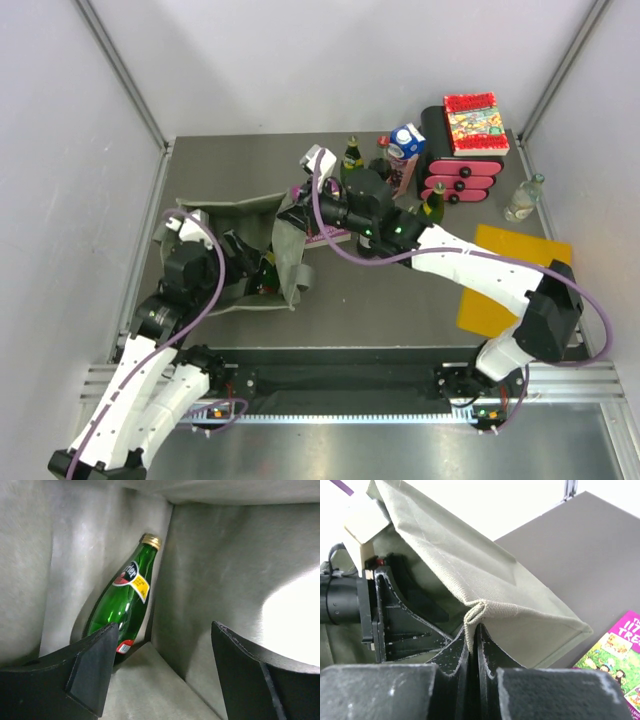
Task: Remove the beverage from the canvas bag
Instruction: Adjust the canvas bag at the center of the board.
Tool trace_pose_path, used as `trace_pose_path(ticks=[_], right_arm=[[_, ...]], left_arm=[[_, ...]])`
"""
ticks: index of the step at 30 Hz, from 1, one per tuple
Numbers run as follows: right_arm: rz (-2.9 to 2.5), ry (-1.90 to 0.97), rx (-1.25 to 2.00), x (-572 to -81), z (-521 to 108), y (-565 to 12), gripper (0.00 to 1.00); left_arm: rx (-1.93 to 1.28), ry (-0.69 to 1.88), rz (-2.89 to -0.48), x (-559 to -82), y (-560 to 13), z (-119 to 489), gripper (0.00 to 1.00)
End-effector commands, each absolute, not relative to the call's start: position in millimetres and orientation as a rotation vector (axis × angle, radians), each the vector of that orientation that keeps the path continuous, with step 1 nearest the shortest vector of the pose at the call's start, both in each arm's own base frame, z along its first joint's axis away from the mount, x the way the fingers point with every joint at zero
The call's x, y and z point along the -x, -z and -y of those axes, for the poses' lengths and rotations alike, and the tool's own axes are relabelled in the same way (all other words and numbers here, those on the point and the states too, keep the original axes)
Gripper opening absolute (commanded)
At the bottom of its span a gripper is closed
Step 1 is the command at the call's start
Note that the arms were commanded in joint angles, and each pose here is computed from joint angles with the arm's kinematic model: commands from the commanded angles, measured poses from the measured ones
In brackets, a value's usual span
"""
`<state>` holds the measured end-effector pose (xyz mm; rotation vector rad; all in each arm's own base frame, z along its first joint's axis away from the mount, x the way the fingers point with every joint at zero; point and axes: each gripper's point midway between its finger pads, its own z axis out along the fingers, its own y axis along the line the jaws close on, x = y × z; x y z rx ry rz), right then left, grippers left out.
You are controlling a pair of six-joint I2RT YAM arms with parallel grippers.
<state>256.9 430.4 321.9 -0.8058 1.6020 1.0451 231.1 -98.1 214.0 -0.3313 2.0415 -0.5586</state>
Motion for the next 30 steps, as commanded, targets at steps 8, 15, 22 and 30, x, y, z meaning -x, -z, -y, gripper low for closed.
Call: trace_pose_path(ticks=[8, 15, 22, 30], right_arm=[[-1.279, -1.03, 0.827, -215.7, -421.4, -385.3, 0.0], [-1.201, -0.942, 0.942, -186.3, -419.7, -356.6, 0.0], [-1.184, -0.908, 0.994, -174.6, -419.9, -333.3, 0.0], [-1.155, -0.881, 1.071, -168.9, -416.7, -321.0, 0.0]], left_arm=[[0.348, 0.439, -2.048, -233.9, -174.8, 81.1, 0.8], [0.222, 0.402, -2.011, -231.3, -179.2, 78.6, 0.8], [0.038, 0.386, -1.831, -229.7, -207.7, 78.5, 0.8], [-0.047, 0.392, -1.814, -236.0, -209.5, 87.0, 0.8]])
